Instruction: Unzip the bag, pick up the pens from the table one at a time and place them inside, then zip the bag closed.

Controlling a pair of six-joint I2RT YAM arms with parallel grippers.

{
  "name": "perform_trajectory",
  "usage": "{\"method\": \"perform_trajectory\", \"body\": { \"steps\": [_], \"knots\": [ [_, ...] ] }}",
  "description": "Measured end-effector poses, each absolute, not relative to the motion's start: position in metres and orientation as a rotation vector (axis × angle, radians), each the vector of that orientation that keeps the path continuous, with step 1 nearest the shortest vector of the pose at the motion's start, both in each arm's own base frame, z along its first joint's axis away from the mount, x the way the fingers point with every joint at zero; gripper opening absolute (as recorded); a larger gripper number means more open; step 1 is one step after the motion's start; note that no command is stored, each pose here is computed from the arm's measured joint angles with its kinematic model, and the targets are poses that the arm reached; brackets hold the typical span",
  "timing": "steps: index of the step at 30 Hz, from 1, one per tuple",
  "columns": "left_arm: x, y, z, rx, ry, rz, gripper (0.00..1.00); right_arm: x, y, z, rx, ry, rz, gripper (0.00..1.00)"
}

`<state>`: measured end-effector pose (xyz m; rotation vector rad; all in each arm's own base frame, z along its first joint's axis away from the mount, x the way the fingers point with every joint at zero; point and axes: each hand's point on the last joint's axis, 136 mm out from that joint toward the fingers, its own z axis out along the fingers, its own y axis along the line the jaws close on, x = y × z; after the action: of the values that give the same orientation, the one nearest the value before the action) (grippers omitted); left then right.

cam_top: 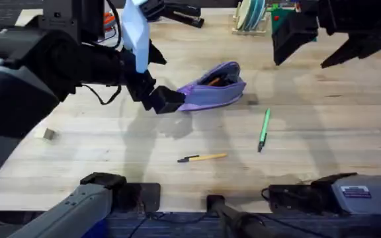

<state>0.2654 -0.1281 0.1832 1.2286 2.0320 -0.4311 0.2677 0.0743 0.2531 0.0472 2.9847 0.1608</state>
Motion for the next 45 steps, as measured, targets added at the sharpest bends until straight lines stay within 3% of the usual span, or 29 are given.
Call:
{"method": "perform_trajectory", "body": {
  "steps": [14, 19, 33, 45],
  "knots": [
    [0.265, -0.128, 0.183, 1.229, 2.032, -0.431, 0.993, 0.268, 0.076, 0.244, 0.269, 2.994, 0.181, 0.996],
    [0.265, -0.128, 0.183, 1.228, 2.031, -0.431, 0.993, 0.281, 0.079, 0.209, 0.334, 2.984, 0.163, 0.996],
    [0.266, -0.128, 0.183, 1.228, 2.031, -0.431, 0.993, 0.258, 0.093, 0.088, 0.51, 3.064, 0.105, 0.996],
    [0.266, -0.128, 0.183, 1.228, 2.031, -0.431, 0.993, 0.233, 0.084, 0.041, 0.753, 3.065, 0.059, 0.996]
  ]
}}
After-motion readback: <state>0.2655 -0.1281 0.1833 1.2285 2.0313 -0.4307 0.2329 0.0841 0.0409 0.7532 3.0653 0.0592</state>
